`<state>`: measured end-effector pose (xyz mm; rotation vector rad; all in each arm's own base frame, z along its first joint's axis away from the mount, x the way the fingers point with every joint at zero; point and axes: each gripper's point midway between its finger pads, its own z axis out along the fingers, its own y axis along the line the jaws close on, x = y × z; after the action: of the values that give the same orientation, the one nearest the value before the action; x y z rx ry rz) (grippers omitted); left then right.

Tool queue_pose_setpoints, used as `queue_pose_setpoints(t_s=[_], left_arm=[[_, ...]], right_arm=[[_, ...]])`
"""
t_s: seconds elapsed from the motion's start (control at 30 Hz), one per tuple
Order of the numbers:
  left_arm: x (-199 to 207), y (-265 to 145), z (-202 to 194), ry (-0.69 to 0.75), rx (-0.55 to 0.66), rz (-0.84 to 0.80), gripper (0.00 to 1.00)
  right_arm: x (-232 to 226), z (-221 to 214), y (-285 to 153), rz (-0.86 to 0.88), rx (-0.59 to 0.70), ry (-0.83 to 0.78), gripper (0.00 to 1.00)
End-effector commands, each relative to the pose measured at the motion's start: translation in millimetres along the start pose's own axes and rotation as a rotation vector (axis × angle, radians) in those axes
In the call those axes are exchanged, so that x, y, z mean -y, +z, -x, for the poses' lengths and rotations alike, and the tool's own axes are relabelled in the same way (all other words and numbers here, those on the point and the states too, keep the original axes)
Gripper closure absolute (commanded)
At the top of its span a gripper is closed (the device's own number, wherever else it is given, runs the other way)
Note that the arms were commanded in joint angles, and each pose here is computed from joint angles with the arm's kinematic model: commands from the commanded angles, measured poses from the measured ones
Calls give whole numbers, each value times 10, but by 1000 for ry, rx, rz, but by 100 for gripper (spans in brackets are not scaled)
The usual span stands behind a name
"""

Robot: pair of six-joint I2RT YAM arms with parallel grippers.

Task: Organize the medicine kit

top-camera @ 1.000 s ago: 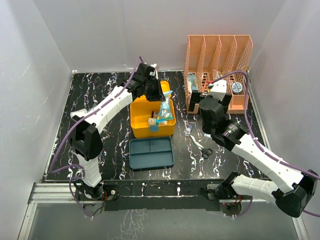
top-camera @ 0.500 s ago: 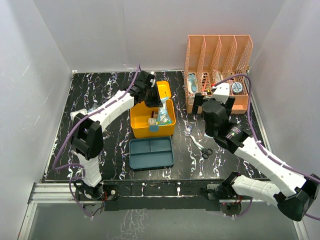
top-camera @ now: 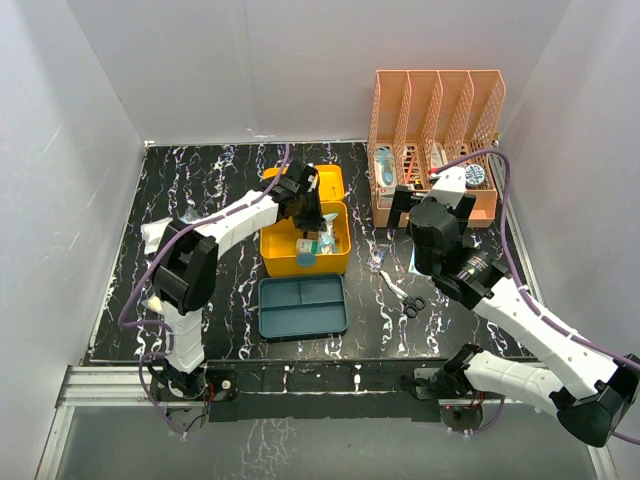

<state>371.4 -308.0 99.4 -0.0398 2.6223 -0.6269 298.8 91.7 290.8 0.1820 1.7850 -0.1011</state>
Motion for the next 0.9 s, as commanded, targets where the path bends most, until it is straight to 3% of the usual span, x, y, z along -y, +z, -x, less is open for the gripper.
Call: queue_pose_setpoints(t_s=[0.0,0.07,0.2,0.37,0.6,0.87], left_arm=[[67,38,-92,36,-26,-6,100],[104,14,-51,63,-19,-8,100],[168,-76,-3,111,-7,-7,69],[201,-193,27,150,5,-2,57],[255,-500,151,205,51,3,56],[416,-1172,463,286,201,-24,56]], right_arm=[[106,115,-34,-34,29,16,2],[121,114,-40,-39,28,13,2],[143,119,-44,-41,35,15,2],[119,91,-26,-35,31,15,2],[89,43,-6,-26,27,26,2],[28,-9,43,-18,19,19,2]])
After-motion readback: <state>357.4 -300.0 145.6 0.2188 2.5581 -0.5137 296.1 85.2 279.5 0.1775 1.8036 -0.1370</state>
